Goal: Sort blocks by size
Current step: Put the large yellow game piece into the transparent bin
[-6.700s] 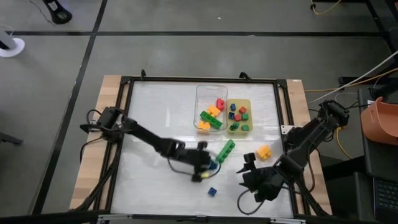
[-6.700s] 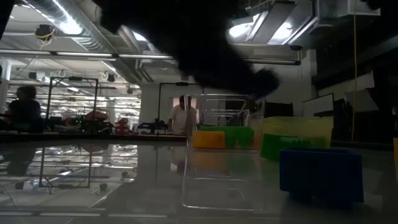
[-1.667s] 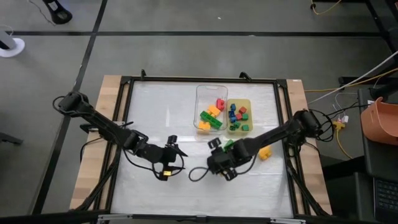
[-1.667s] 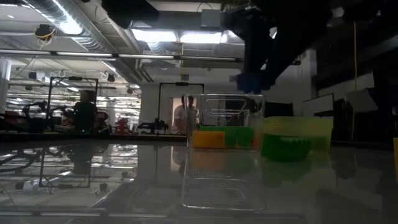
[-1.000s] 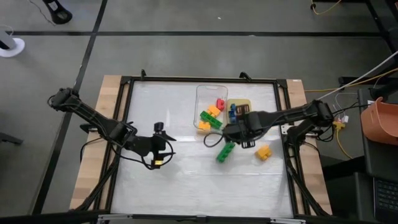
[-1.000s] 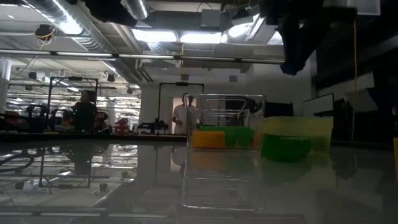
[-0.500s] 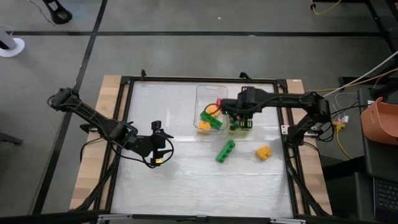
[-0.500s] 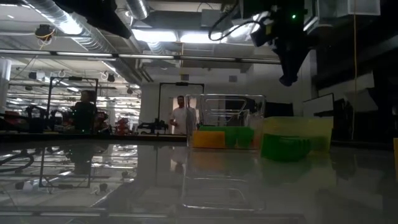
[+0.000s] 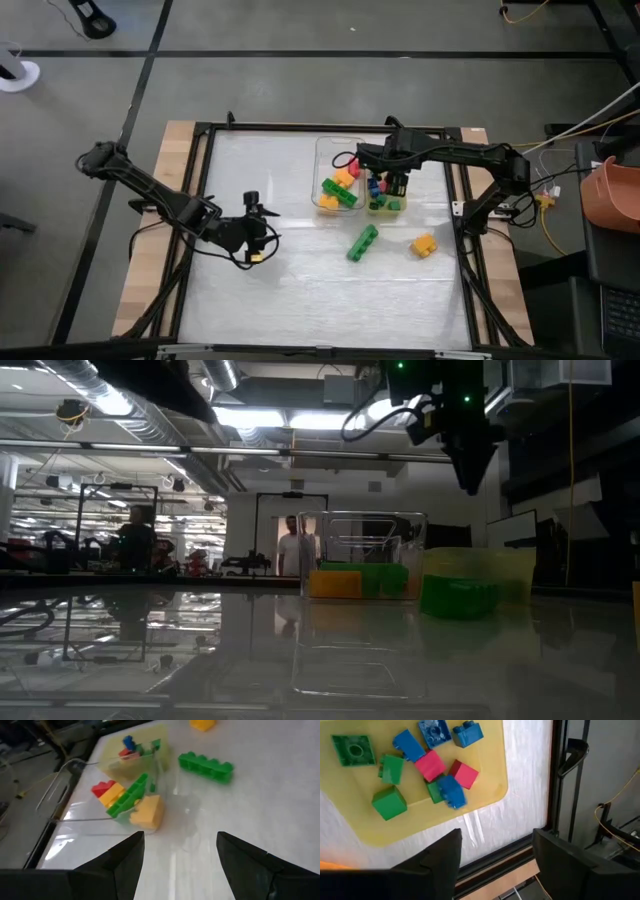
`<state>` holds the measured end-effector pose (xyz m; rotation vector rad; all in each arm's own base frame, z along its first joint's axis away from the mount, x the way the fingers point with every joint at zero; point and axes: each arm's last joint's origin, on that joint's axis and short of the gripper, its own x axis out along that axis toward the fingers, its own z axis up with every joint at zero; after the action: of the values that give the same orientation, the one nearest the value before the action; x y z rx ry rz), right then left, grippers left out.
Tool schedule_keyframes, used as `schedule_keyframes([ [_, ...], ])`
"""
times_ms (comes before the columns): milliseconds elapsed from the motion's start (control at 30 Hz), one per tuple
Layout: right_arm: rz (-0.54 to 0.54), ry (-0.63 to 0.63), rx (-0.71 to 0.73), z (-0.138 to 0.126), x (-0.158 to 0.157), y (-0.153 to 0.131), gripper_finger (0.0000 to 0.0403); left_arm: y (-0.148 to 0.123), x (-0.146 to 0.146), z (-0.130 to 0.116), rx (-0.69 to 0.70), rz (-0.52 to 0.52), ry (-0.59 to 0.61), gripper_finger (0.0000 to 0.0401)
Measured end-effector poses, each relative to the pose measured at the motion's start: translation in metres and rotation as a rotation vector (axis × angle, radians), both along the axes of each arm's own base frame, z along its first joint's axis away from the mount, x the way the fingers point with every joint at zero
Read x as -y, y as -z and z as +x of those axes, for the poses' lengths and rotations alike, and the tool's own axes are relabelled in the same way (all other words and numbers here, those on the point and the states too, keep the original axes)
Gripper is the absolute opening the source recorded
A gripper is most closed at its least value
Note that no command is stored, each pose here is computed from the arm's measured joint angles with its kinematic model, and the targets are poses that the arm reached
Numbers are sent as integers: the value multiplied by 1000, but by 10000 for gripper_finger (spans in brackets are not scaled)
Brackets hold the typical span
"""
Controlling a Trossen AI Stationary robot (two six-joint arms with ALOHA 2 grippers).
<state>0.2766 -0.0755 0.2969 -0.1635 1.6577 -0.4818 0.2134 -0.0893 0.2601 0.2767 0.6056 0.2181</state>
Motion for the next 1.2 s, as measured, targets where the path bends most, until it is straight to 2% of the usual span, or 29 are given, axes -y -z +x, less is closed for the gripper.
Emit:
schedule_keyframes([
  [67,24,-13,-8,-1,-1,0,250,8,-5,0,17,12,-25,235],
  [133,93,-64,-6,-4,-4,-3,253,16,-14,0,34,11,-56,235],
  [267,226,-130,122,-16,-11,-22,254,28,-32,-3,53,-20,-146,235],
  [367,254,-153,215,-35,-18,-34,254,33,-44,-3,75,-36,-194,235],
  [467,327,-99,308,-61,-26,-32,255,36,-52,-1,95,-70,-205,235],
  [633,463,59,378,-101,-42,-5,255,38,-59,4,140,-122,-161,235],
  [733,491,110,328,-119,-54,18,255,35,-61,6,171,-136,-153,235],
  [900,513,51,217,-137,-79,52,255,31,-62,9,218,-150,-153,235],
  [1033,520,-64,180,-140,-96,70,255,29,-62,10,248,-171,-157,235],
  [1200,442,-170,163,-142,-107,90,255,29,-61,10,272,-221,-182,235],
])
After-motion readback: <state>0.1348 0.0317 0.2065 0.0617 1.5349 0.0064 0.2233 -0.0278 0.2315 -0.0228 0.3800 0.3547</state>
